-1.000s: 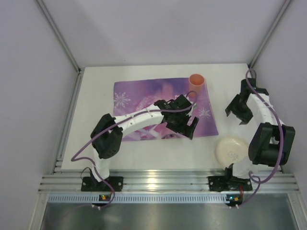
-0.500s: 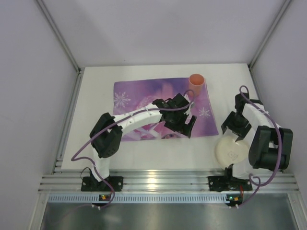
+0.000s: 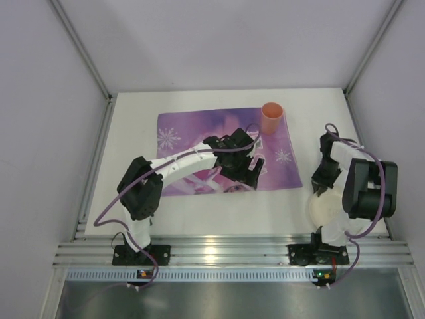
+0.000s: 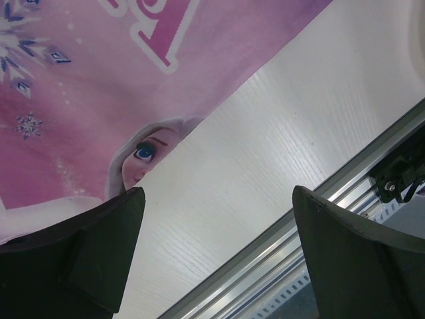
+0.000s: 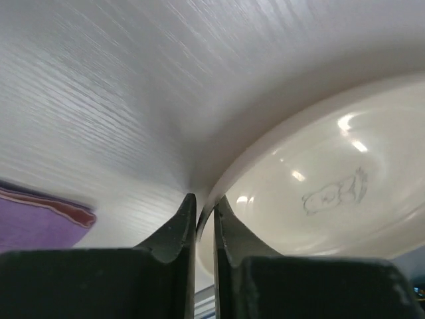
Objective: Set the dinner table for one person
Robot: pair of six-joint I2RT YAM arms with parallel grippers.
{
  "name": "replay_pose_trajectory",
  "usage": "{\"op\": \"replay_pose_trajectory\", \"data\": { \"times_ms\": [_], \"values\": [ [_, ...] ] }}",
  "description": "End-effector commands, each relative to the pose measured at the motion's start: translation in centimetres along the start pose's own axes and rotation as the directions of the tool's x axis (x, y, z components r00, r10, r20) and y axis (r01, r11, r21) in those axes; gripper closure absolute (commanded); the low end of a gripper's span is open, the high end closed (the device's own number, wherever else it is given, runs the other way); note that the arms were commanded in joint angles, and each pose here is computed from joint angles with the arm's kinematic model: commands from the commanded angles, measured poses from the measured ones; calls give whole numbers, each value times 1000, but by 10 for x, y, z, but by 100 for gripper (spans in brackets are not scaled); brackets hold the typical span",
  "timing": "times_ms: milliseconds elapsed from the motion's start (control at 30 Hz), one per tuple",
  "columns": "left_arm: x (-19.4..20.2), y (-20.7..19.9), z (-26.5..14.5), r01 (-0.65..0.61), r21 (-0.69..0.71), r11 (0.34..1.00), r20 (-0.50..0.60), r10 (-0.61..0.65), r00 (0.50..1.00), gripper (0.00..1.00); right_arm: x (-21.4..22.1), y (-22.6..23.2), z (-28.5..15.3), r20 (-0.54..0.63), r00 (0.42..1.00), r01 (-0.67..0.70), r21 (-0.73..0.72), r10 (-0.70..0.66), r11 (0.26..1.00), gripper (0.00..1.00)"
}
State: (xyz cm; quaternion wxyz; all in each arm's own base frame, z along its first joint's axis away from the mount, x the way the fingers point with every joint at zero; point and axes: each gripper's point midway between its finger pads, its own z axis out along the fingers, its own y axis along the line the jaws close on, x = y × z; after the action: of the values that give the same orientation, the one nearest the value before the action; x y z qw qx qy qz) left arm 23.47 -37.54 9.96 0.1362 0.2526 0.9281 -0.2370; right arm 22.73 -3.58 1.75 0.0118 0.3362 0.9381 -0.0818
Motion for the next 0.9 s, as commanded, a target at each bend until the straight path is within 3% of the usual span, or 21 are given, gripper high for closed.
{"op": "replay_pose_trajectory", "data": {
  "times_ms": [0, 233, 433, 500, 533, 633, 700, 733, 767, 800, 867],
  "values": [
    [-14, -2, -21, -20, 25, 999, 77, 18, 997, 2, -7, 5, 6, 40, 999, 11, -2, -11, 1000, 99],
    [-22, 21, -36, 30, 0, 1000, 113, -30, 993, 3, -42, 2, -39, 181, 983, 0, -6, 1, 1000, 100],
    [-28, 58, -75, 118, -43, 992, 195, -107, 975, 2, -86, 5, -140, 385, 922, -17, -57, 37, 998, 100],
    [-28, 77, -91, 165, -74, 984, 234, -143, 962, 2, -103, 17, -187, 483, 874, -4, -101, 52, 995, 100],
    [-22, 88, -93, 190, -96, 977, 236, -163, 958, 2, -104, 31, -220, 540, 841, 40, -107, 24, 993, 100],
    [-18, 113, -111, 254, -138, 957, 285, -207, 936, 2, -88, 68, -257, 589, 807, 131, -97, -49, 987, 100],
    [-10, 136, -122, 310, -191, 931, 320, -240, 916, 2, -82, 98, -303, 653, 757, 179, -176, -21, 968, 100],
    [-5, 144, -126, 340, -211, 916, 330, -261, 907, 2, -62, 127, -302, 646, 756, 259, -151, -103, 954, 100],
    [2, 152, -127, 366, -232, 901, 333, -280, 900, 2, -54, 145, -328, 674, 735, 288, -215, -71, 933, 100],
    [6, 167, -140, 406, -275, 872, 372, -293, 881, 2, -29, 183, -322, 664, 731, 377, -201, -157, 904, 100],
    [15, 178, -155, 466, -297, 834, 423, -323, 847, 2, 2, 224, -337, 675, 711, 480, -262, -197, 837, 100]
  ]
}}
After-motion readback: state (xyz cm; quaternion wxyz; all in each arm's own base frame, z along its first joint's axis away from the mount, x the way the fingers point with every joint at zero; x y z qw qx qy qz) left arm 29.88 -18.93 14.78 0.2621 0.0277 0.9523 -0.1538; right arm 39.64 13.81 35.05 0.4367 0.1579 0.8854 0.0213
